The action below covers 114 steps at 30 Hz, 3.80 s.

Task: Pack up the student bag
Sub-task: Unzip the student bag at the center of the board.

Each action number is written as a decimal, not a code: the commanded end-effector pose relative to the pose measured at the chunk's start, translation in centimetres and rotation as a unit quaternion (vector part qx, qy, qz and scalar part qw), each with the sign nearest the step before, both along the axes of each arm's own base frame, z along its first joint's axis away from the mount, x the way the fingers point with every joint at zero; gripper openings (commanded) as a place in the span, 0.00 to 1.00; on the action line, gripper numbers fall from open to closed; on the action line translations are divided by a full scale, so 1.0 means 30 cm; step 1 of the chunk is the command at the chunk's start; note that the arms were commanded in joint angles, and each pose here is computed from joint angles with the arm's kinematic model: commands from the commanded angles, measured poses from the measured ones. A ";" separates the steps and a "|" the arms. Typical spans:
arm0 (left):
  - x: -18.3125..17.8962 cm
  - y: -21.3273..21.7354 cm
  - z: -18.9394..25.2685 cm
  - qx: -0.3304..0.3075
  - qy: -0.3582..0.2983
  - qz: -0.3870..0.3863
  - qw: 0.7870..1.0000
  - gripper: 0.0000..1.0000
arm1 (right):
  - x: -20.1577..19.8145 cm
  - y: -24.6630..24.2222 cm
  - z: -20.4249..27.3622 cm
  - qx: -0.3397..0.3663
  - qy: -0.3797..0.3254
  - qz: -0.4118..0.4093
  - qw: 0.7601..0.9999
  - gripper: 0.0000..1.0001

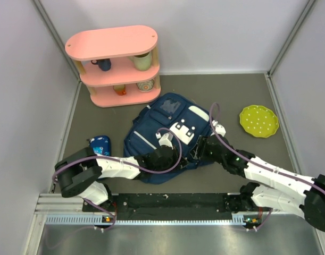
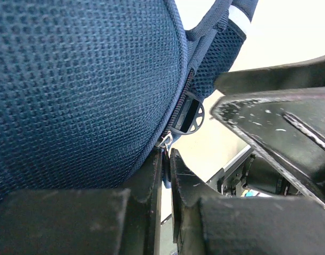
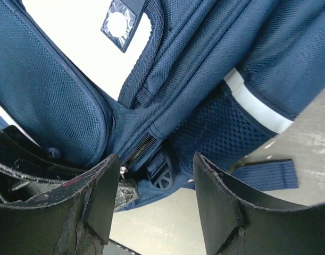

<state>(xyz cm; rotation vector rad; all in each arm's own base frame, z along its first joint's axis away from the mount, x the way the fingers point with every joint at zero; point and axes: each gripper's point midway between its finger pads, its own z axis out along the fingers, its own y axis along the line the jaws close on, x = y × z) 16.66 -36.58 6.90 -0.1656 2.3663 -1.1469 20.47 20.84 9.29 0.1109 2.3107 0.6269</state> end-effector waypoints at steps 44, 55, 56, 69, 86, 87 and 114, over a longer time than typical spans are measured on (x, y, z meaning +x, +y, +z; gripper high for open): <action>-0.189 0.324 0.120 0.154 -0.049 -0.134 0.978 0.00 | 0.572 -0.182 0.182 0.084 -0.018 -0.121 0.989 0.00; -0.166 0.218 0.182 0.130 -0.064 -0.156 0.977 0.00 | 0.247 -0.127 0.235 0.165 0.004 -0.024 0.986 0.71; -0.165 0.217 0.182 0.129 -0.065 -0.156 0.977 0.00 | 0.208 -0.124 0.257 0.177 0.000 -0.017 0.984 0.72; -0.186 0.213 0.176 0.116 -0.073 -0.173 0.975 0.00 | 0.002 0.138 0.180 0.240 0.060 0.080 0.966 0.71; -0.208 0.235 0.164 0.126 -0.081 -0.198 0.969 0.00 | 0.203 0.178 0.087 0.134 0.053 -0.015 0.989 0.00; -0.212 0.249 0.159 0.129 -0.079 -0.197 0.969 0.00 | 0.212 0.169 0.085 0.131 0.053 -0.017 0.990 0.00; -0.108 0.558 0.077 0.291 -0.060 -0.009 0.955 0.00 | 0.318 0.018 0.145 0.145 0.019 -0.064 0.987 0.00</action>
